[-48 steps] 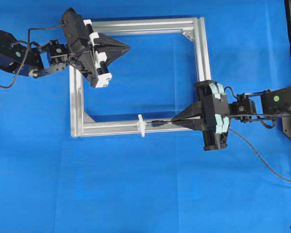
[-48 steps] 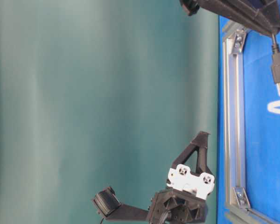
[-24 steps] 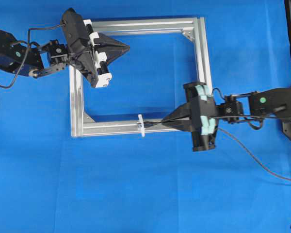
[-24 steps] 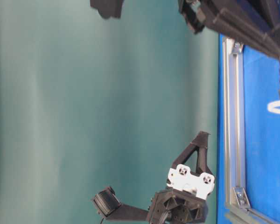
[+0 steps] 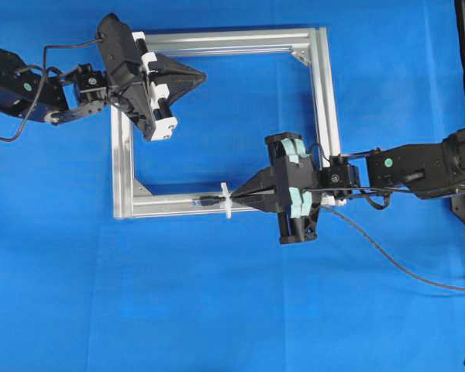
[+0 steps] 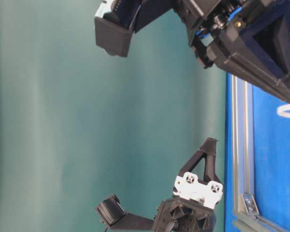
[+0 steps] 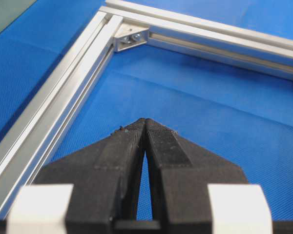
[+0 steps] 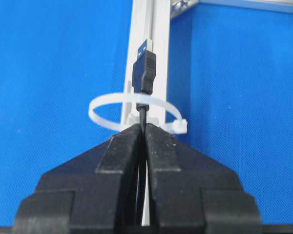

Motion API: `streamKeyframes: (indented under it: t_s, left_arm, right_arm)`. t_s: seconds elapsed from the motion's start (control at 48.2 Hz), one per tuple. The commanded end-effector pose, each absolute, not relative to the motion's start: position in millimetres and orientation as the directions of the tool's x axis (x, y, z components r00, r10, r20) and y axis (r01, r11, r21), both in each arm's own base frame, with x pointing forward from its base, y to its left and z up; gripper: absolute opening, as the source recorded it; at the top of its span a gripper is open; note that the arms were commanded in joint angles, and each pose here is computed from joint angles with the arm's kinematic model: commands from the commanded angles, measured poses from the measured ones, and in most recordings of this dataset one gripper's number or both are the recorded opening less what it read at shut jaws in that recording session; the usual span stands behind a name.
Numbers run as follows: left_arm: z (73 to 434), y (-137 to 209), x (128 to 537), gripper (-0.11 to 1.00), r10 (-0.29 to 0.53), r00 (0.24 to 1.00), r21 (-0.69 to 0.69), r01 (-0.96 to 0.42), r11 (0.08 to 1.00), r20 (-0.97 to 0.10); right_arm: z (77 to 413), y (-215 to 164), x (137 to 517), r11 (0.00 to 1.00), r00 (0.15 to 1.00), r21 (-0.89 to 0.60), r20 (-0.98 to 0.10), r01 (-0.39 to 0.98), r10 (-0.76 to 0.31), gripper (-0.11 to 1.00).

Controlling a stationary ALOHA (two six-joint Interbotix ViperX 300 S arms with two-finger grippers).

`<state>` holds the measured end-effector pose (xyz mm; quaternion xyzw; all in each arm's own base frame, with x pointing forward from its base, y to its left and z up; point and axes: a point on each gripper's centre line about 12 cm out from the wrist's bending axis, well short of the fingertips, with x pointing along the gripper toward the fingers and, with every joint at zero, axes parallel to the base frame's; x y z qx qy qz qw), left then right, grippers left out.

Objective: Insert the wire through the string loop located in the center.
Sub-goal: 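Push the USB plug leftward through the zip-tie loop with the right gripper, then move the open left gripper to the plug emerging from the loop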

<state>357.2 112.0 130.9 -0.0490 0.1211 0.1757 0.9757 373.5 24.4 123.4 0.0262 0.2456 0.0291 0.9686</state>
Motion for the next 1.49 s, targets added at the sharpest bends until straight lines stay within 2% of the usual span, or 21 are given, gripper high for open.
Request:
streamKeyframes:
  t_s: [0.0,0.498,0.644,1.059,1.474]
  left_arm:
    - [144.8,112.6,358.1,0.0,0.333,0.918,-0.053,-0.352,0.935,-0.213]
    - [144.8,111.6,358.4,0.0,0.332,0.919,-0.057,-0.35,0.935,-0.213]
    - [144.4,101.5,361.0,0.0,0.305,0.928,-0.062,-0.325,0.944,-0.215]
    - [144.4,28.0,373.7,0.0,0.116,0.97,-0.12,-0.143,0.982,-0.212]
    - [145.6,-33.5,373.8,0.0,-0.044,0.978,-0.172,0.009,0.985,-0.204]
  right_arm:
    - [134.9,23.5,379.9,0.997,0.897,0.067,-0.436,-0.042,0.067,-0.02]
    - [136.1,23.6,380.5,0.997,0.902,0.068,-0.426,-0.043,0.068,-0.02]
    - [136.3,23.5,380.5,0.997,0.903,0.069,-0.425,-0.042,0.068,-0.02]
    - [136.6,23.6,380.7,0.997,0.904,0.068,-0.422,-0.044,0.068,-0.02]
    - [136.0,23.7,380.7,0.997,0.903,0.067,-0.424,-0.045,0.069,-0.02]
